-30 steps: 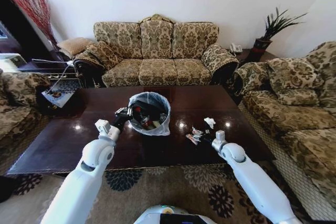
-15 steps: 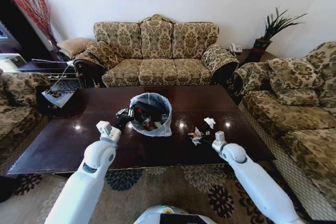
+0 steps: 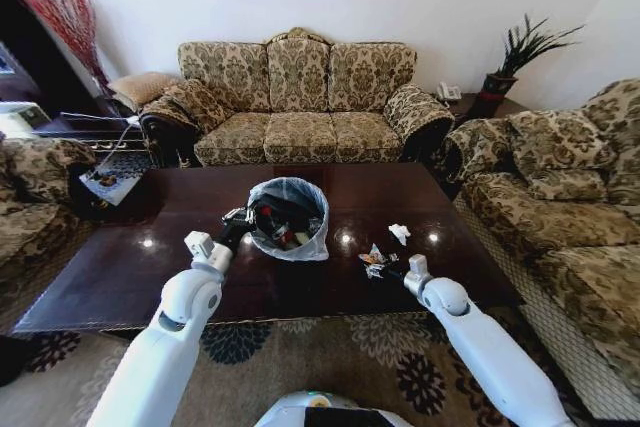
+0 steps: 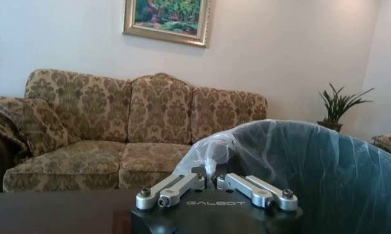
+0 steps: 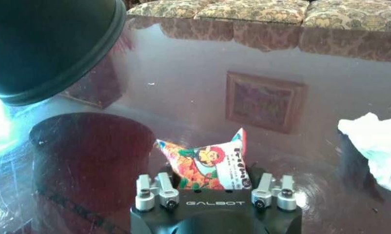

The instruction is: Move to the front of the table and place the trash on the table into the trash bin.

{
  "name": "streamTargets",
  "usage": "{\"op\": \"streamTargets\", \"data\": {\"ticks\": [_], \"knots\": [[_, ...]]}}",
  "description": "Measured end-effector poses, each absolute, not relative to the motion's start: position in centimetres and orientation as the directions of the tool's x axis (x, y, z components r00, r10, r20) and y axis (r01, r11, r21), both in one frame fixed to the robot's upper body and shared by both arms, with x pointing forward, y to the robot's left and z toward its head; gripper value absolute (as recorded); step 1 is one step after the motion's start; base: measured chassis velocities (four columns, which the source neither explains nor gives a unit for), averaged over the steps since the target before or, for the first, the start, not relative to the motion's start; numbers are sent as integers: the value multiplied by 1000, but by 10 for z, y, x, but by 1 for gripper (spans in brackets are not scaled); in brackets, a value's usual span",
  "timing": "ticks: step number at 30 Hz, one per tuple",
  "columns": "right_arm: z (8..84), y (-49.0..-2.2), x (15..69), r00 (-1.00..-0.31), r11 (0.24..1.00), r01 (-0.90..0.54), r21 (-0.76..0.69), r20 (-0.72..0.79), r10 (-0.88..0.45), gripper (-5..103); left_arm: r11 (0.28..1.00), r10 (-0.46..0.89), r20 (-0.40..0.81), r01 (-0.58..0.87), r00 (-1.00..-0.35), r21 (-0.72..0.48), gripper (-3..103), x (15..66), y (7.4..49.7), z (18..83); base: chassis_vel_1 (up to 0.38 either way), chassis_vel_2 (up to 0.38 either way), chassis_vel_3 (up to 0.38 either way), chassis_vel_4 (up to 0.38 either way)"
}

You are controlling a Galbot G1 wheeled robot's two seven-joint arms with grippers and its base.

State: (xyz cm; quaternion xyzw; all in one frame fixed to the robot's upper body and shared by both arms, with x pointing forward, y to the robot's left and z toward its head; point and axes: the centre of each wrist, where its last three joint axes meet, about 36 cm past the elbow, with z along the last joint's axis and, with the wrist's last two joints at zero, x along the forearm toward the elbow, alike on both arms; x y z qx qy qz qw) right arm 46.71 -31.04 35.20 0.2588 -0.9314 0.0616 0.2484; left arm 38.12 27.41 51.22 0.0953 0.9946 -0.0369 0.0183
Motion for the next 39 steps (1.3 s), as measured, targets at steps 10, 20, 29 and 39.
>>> {"op": "streamTargets", "data": {"ticks": [10,20,29,39], "knots": [[416,-294,470,-836,881,-472,-31,331,-436,29,978,194,-52,197,-980,-70,3,380,273,514,0,0,0,0],[597,-249,465,-871,862,-486,-142,-4,-491,21,974,208,-49,212,-977,-80,3,382,266,508,0,0,0,0],[670,-196,447,-749,741,-653,-157,-11,-663,21,973,216,-38,218,-976,-81,3,385,260,503,0,0,0,0],[637,-128,445,-631,620,-774,-129,89,-770,21,974,215,-32,217,-976,-60,3,379,263,505,0,0,0,0]]}}
